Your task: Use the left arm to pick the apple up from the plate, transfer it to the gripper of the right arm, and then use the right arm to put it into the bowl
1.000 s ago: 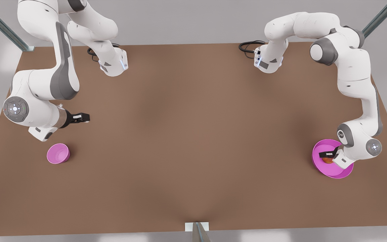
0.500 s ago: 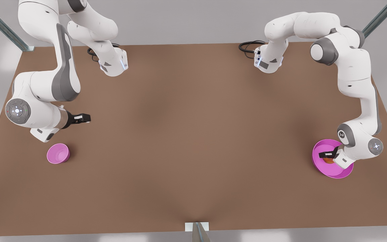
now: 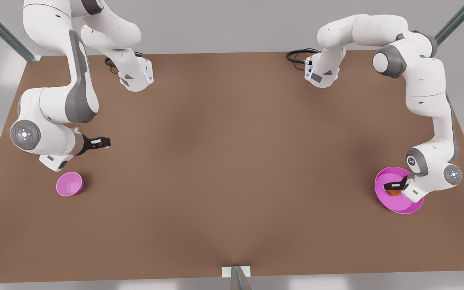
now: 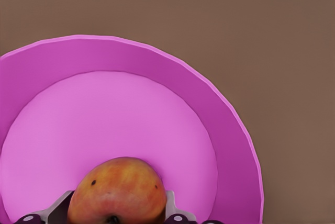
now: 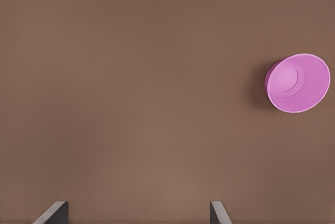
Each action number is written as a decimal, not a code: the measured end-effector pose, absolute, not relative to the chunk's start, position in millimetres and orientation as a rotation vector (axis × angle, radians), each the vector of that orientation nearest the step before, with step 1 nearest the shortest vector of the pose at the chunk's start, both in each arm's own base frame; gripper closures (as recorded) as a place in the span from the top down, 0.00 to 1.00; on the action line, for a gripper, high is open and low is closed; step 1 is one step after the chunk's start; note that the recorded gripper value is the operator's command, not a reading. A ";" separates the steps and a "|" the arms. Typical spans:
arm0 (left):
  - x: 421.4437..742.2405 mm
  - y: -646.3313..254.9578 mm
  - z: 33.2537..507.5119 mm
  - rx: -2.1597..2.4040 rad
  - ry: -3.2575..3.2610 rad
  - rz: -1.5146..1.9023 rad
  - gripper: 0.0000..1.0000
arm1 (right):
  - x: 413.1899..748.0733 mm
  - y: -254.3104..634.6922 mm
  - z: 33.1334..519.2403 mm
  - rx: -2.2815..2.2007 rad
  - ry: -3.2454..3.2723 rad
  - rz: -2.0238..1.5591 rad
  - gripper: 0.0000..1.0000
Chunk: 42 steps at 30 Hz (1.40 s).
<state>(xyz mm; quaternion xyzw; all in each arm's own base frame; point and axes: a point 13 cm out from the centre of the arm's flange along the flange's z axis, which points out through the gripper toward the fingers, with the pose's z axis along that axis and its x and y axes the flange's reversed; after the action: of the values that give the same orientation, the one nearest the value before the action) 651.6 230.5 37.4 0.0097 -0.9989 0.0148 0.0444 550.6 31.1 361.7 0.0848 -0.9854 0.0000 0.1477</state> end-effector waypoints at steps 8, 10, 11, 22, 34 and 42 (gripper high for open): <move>654.6 227.5 38.5 0.023 -3.059 0.050 0.82 | 548.3 32.4 353.4 0.255 -2.825 0.013 1.00; 656.8 226.9 39.3 0.019 -3.066 0.048 0.82 | 548.7 32.0 353.2 0.255 -2.826 0.013 1.00; 657.6 226.8 39.5 0.018 -3.069 0.047 0.83 | 548.9 31.6 353.1 0.254 -2.827 0.014 1.00; 664.5 226.8 38.2 0.020 -3.098 0.038 0.71 | 550.5 32.2 347.7 0.257 -2.824 0.014 1.00; 710.1 -54.1 182.1 -0.084 -3.011 0.710 0.71 | 573.9 68.1 286.1 0.244 -2.734 -0.252 1.00; 654.3 -420.0 243.6 -0.259 -2.526 1.350 0.71 | 600.2 249.0 217.2 0.433 -2.431 -1.200 1.00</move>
<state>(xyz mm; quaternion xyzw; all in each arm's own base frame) 654.3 -420.0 243.6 -0.0894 -0.8705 0.4654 0.1326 600.2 249.0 217.2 0.1546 -0.8681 -0.4287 0.1967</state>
